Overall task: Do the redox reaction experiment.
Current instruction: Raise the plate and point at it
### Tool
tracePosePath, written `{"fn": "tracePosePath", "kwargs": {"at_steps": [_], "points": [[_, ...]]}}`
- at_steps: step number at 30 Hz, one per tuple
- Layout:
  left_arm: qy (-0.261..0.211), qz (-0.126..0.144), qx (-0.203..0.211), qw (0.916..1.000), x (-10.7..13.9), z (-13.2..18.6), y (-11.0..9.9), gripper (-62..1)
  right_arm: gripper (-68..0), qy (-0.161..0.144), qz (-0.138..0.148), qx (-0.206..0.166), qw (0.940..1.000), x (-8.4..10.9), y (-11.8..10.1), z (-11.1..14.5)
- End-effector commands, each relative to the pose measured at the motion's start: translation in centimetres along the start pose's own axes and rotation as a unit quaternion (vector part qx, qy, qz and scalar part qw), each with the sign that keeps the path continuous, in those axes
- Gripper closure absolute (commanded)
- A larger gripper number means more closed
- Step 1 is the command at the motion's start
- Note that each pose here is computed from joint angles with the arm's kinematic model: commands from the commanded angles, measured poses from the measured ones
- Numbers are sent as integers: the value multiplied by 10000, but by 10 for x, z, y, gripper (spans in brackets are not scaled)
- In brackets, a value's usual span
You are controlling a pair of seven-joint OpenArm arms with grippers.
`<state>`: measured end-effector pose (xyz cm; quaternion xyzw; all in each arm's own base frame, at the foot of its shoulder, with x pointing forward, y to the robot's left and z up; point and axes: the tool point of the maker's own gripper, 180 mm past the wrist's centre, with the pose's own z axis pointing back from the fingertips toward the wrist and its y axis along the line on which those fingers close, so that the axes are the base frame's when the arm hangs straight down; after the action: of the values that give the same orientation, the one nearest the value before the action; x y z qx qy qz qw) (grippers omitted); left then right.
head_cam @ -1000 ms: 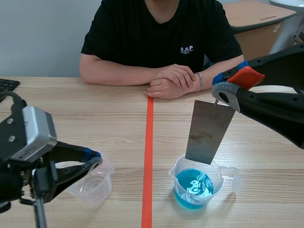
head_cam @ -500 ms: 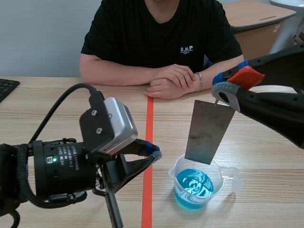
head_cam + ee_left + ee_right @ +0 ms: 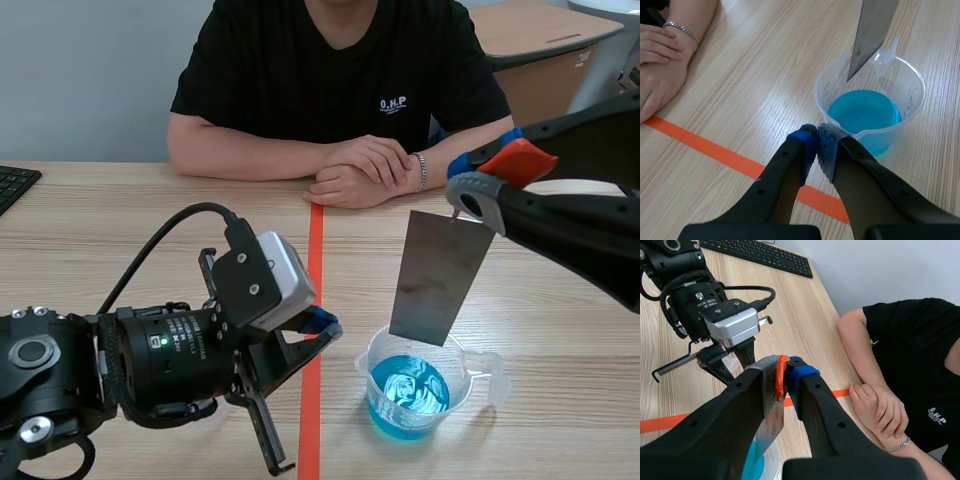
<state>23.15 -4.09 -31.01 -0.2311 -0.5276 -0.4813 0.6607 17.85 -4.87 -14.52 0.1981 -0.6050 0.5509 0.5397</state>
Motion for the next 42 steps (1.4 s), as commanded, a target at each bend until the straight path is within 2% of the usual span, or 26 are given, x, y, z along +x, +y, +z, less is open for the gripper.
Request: {"fn": "tracePosePath", "kwargs": {"at_steps": [1,15,42], "points": [[-221,12,21,9998,17,-4,0,-45,-17,-179,32,56,9998,10,1,0],[-413,126,-24,9991,29,-12,-6,-44,-17,-179,32,56,9998,10,1,0],[-391,112,-32,9992,28,-11,-6,-44,-17,-174,32,56,9998,10,1,0]]}}
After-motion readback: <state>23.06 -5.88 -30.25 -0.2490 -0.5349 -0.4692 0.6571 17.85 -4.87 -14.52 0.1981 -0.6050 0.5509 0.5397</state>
